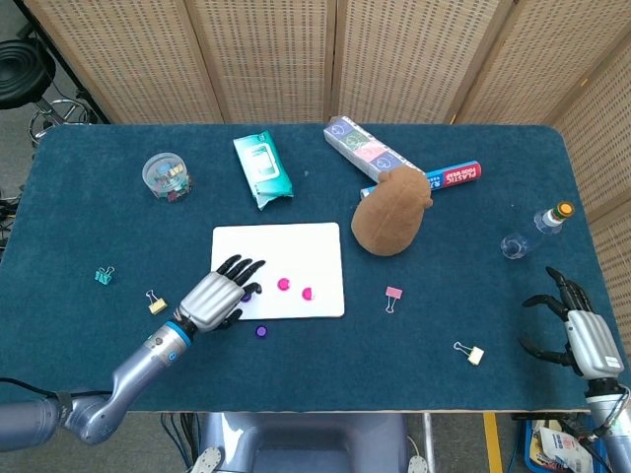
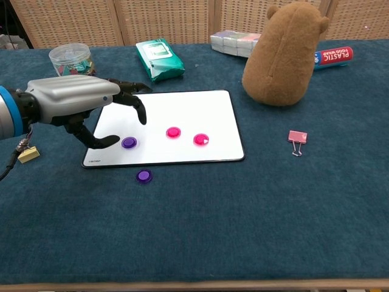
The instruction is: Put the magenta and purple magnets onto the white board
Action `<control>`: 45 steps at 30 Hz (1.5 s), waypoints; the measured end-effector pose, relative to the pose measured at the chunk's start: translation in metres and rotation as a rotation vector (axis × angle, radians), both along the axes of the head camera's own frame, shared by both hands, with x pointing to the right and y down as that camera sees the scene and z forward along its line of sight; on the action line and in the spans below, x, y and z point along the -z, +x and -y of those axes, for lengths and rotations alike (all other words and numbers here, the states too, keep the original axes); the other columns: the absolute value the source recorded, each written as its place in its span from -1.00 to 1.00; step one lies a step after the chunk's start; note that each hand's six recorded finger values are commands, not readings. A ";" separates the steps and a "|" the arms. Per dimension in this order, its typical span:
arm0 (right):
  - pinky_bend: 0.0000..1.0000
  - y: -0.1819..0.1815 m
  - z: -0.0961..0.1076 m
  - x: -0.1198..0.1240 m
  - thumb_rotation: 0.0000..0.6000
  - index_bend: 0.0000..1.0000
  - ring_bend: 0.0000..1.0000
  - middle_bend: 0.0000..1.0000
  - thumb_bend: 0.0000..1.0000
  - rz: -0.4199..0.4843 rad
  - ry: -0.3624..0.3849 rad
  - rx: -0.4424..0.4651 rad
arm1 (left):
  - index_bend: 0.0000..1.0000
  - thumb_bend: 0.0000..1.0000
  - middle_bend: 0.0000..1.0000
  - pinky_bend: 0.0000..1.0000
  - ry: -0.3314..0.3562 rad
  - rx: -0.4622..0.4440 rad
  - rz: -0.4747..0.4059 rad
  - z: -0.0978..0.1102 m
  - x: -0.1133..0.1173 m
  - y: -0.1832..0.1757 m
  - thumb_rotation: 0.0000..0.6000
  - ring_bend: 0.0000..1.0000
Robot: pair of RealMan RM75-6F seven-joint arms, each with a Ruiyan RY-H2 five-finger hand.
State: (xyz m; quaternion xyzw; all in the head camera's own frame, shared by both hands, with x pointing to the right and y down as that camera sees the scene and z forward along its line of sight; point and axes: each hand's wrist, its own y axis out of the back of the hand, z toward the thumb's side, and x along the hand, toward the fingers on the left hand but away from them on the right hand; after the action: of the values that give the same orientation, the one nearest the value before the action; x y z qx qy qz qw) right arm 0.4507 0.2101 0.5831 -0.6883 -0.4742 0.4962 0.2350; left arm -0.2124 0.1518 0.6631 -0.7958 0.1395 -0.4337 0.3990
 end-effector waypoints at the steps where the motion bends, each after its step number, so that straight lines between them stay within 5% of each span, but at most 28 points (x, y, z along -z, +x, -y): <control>1: -1.00 0.000 0.000 0.000 1.00 -0.26 -1.00 -1.00 -0.54 -0.001 0.001 0.000 | -0.43 -0.12 -1.00 -1.00 0.004 -0.014 -0.003 -0.004 0.001 -0.001 1.00 -1.00; 19: -1.00 0.002 0.000 0.000 1.00 -0.26 -1.00 -1.00 -0.54 -0.010 -0.001 -0.005 | -0.39 -0.12 -1.00 -1.00 0.087 -0.131 0.000 -0.052 -0.013 0.002 1.00 -1.00; 45: -1.00 0.007 0.003 -0.014 1.00 -0.26 -1.00 -1.00 -0.54 -0.042 -0.030 -0.026 | -0.35 -0.16 -1.00 -1.00 0.115 -0.181 -0.032 -0.057 -0.036 0.013 1.00 -1.00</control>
State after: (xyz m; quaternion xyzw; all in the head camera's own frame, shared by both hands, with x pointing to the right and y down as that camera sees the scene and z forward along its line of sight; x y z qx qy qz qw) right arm 0.4579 0.2070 0.5970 -0.6748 -0.4706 0.5208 0.2281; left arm -0.1999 0.2083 0.6994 -0.7877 0.0983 -0.3744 0.4793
